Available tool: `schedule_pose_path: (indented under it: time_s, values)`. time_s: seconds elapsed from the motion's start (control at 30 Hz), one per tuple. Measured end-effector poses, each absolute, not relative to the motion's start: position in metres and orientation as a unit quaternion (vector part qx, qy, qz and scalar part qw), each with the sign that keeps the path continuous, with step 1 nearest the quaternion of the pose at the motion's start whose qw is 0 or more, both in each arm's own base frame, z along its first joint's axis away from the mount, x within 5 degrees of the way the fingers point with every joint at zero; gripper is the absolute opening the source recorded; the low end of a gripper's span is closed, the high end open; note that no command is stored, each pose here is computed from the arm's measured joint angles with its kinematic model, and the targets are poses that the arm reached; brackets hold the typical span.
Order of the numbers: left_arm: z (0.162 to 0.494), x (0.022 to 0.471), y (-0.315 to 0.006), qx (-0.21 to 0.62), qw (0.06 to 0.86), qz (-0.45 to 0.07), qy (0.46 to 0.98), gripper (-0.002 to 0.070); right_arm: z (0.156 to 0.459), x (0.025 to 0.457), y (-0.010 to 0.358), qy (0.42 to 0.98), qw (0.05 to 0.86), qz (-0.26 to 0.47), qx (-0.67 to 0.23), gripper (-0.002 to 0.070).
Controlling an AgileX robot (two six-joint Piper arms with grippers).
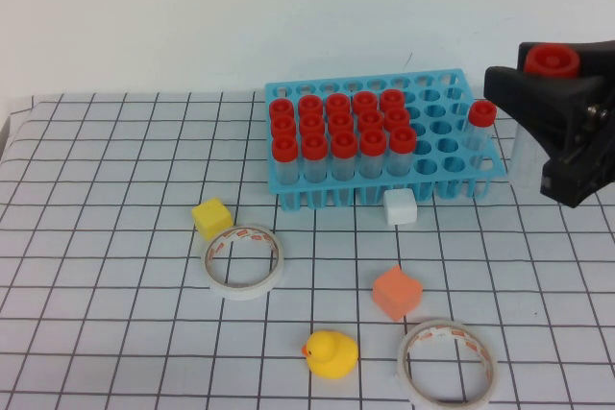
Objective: Place the test tubes
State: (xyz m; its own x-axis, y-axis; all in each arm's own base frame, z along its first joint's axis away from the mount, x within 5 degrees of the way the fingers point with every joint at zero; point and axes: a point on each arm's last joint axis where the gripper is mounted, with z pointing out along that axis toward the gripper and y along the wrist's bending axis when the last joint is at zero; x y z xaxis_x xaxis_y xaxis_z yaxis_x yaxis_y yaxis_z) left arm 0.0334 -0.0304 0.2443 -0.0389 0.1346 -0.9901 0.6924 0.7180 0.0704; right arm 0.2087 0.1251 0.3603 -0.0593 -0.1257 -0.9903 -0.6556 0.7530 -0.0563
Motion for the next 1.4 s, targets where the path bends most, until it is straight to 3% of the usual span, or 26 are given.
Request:
schedule_pose_path:
  time_s: [0.27, 0.43, 0.6, 1.03, 1.4]
  values:
    - [0.244, 0.033, -0.030, 0.302, 0.624, -0.223, 0.685, 0.0000, 0.357, 0.211, 0.122, 0.718, 0.613, 0.196, -0.267, 0.0262]
    - [0.244, 0.033, -0.030, 0.302, 0.624, -0.223, 0.685, 0.0000, 0.354, 0.229, 0.118, 0.772, 0.582, 0.194, -0.167, 0.0262]
    - [0.244, 0.033, -0.030, 0.302, 0.624, -0.223, 0.685, 0.0000, 0.337, 0.256, 0.121, 0.778, 0.591, 0.181, -0.109, 0.0262]
    - [0.244, 0.033, -0.030, 0.302, 0.624, -0.223, 0.685, 0.0000, 0.282, 0.325, 0.160, 0.724, 0.643, 0.160, -0.193, 0.0262]
    - [0.244, 0.033, -0.030, 0.302, 0.624, -0.223, 0.685, 0.0000, 0.247, 0.379, 0.171, 0.742, 0.630, 0.140, -0.184, 0.0262]
